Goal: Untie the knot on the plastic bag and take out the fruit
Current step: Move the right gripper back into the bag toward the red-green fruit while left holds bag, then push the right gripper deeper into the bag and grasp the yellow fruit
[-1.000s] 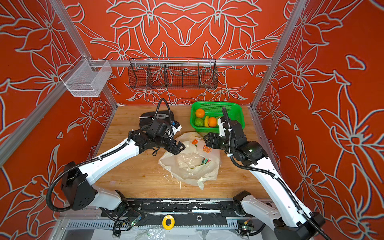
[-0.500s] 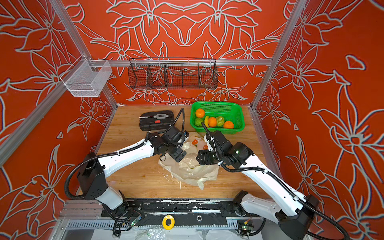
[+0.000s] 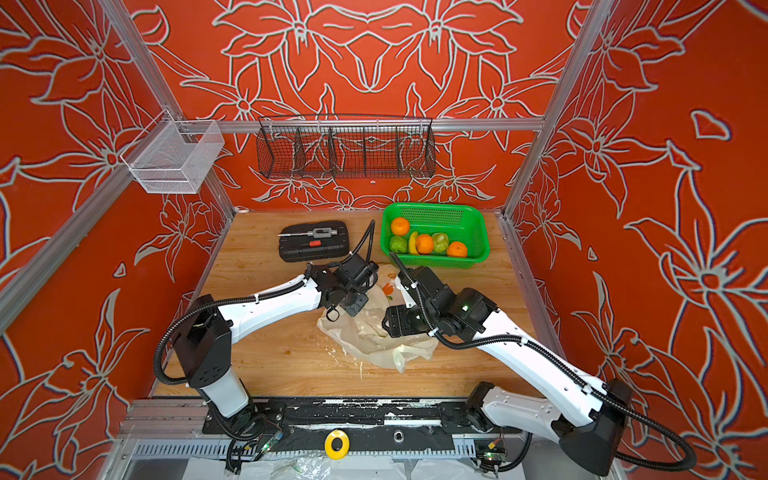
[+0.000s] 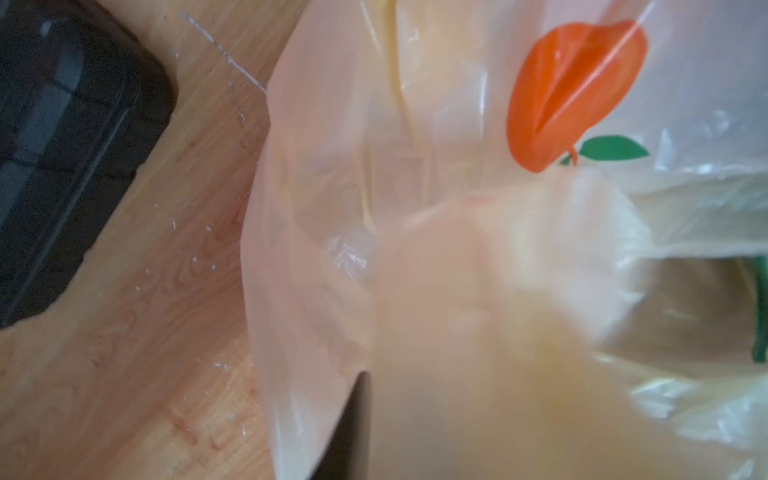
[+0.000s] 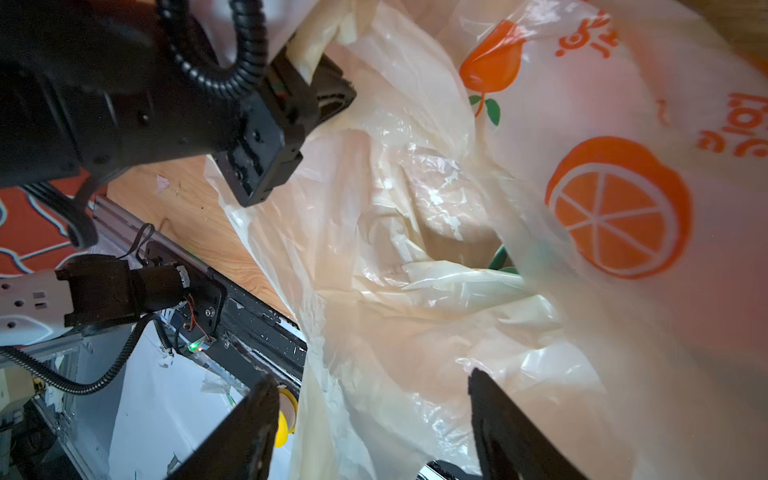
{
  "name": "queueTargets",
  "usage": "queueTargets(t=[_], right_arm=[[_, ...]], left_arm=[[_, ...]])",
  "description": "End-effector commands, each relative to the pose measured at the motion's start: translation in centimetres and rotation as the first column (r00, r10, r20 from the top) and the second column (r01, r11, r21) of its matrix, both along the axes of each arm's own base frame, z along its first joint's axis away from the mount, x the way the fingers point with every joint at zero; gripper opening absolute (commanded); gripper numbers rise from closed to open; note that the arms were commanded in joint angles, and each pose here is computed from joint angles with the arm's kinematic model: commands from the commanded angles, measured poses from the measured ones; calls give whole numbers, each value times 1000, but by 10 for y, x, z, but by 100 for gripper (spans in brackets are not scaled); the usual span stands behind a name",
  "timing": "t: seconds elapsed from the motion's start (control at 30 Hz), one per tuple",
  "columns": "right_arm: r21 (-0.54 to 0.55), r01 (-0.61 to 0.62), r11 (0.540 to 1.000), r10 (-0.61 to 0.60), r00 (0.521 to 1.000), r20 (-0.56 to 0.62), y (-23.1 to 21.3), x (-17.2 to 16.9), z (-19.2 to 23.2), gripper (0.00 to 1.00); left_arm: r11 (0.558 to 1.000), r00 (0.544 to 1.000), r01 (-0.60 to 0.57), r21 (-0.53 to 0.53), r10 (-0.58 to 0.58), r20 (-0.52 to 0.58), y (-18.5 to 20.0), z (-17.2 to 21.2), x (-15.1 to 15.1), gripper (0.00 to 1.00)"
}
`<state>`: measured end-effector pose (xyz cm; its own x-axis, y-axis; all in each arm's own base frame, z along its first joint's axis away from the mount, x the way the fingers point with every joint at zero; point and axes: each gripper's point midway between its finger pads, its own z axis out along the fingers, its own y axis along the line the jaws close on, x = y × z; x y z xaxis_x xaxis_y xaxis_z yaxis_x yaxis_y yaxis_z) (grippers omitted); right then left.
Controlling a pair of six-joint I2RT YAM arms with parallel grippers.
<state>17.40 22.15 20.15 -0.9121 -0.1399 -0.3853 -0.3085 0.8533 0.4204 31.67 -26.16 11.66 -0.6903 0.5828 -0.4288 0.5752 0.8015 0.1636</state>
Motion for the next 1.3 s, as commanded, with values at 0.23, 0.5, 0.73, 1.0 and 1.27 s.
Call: queueTargets(t=[0.23, 0.5, 0.73, 1.0, 1.27], right_arm=[[-221, -90, 971, 66, 992, -112, 10, -16, -80, 73], [-494, -14, 869, -14, 998, -53, -37, -6, -119, 73], [-652, 107, 751, -99, 994, 49, -85, 3, -126, 81], [-683, 151, 715, -123, 988, 90, -99, 10, -115, 85], [-326, 38, 945, 9, 990, 140, -23, 19, -63, 82]], left_arm=[[962, 999, -10, -272, 24, 47, -9, 62, -4, 0], [887, 994, -41, -460, 84, 73, 6, 98, -2, 0], [855, 991, -16, -518, 82, 105, 8, 115, -8, 0], [840, 991, 13, -543, 63, 121, 7, 120, -13, 0], [852, 992, -2, -523, 69, 109, 8, 115, -10, 0]])
